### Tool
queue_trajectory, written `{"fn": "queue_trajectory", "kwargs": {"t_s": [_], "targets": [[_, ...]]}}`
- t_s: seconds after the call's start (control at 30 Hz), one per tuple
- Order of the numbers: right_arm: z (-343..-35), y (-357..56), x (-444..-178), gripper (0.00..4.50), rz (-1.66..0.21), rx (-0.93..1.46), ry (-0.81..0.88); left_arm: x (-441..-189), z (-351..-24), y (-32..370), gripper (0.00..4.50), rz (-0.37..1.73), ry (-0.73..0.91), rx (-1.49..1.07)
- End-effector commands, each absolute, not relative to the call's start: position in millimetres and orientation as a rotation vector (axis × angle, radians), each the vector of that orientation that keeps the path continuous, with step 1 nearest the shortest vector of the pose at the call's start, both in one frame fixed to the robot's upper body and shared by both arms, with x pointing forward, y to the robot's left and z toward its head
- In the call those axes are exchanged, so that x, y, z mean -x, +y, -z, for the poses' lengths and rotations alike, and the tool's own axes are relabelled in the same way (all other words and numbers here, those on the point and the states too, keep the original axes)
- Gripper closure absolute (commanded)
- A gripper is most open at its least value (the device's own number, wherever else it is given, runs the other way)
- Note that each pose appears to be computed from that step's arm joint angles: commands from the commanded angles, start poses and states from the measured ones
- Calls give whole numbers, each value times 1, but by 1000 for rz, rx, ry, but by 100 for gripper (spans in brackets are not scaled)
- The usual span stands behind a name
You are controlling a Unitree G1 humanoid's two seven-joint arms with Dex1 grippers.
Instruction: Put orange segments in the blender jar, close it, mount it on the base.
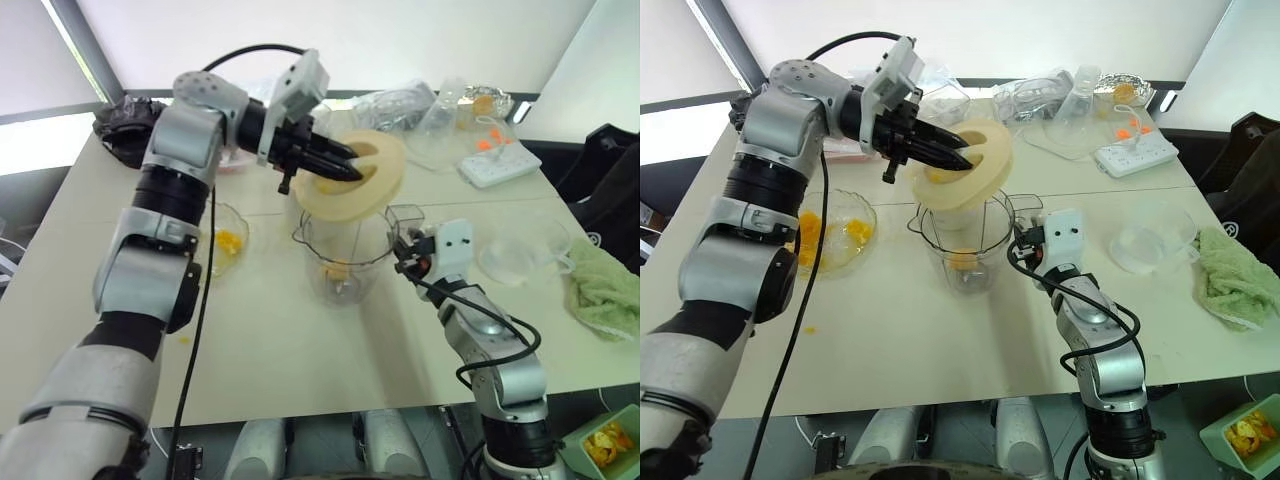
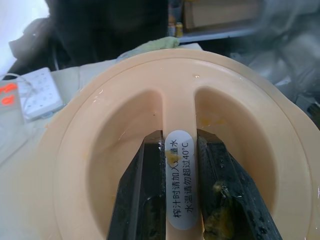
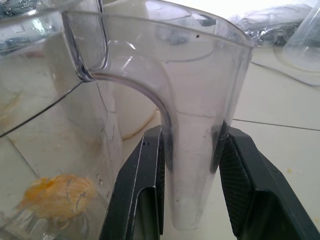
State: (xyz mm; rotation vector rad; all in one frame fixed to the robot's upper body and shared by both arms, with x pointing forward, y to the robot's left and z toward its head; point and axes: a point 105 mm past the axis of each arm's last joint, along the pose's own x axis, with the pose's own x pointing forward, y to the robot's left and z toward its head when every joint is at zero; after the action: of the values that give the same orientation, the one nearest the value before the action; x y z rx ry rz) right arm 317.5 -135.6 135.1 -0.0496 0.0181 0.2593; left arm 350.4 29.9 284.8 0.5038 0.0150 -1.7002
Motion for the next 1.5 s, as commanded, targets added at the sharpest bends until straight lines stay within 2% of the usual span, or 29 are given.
{"fn": "queue_trajectory", "kwargs": {"t_s": [0.03, 0.3, 0.67, 0.87, 1.1, 1.23, 1.33, 1.5], "targets": [[-155, -130, -312, 352, -271, 39, -69, -339, -292, 17, 423, 1757, -23, -558], [-154, -131, -311, 352, -246, 35, -71, -335, -271, 14, 423, 1800, 58, -596], [-153, -129, -310, 352, -235, 25, -79, -341, -241, 24, 423, 1767, 112, -784], [-155, -129, -312, 352, -239, 27, -82, -343, -229, 25, 423, 1751, 146, -804], [-157, -126, -314, 352, -260, 41, -89, -345, -205, 29, 423, 1704, 284, -790], [-158, -123, -315, 352, -262, 43, -90, -346, -202, 33, 423, 1698, 304, -790], [-162, -127, -316, 352, -261, 53, -101, -356, -178, 31, 423, 1597, 389, -843], [-163, -132, -317, 352, -258, 64, -103, -371, -162, 29, 423, 1430, 459, -844]]}}
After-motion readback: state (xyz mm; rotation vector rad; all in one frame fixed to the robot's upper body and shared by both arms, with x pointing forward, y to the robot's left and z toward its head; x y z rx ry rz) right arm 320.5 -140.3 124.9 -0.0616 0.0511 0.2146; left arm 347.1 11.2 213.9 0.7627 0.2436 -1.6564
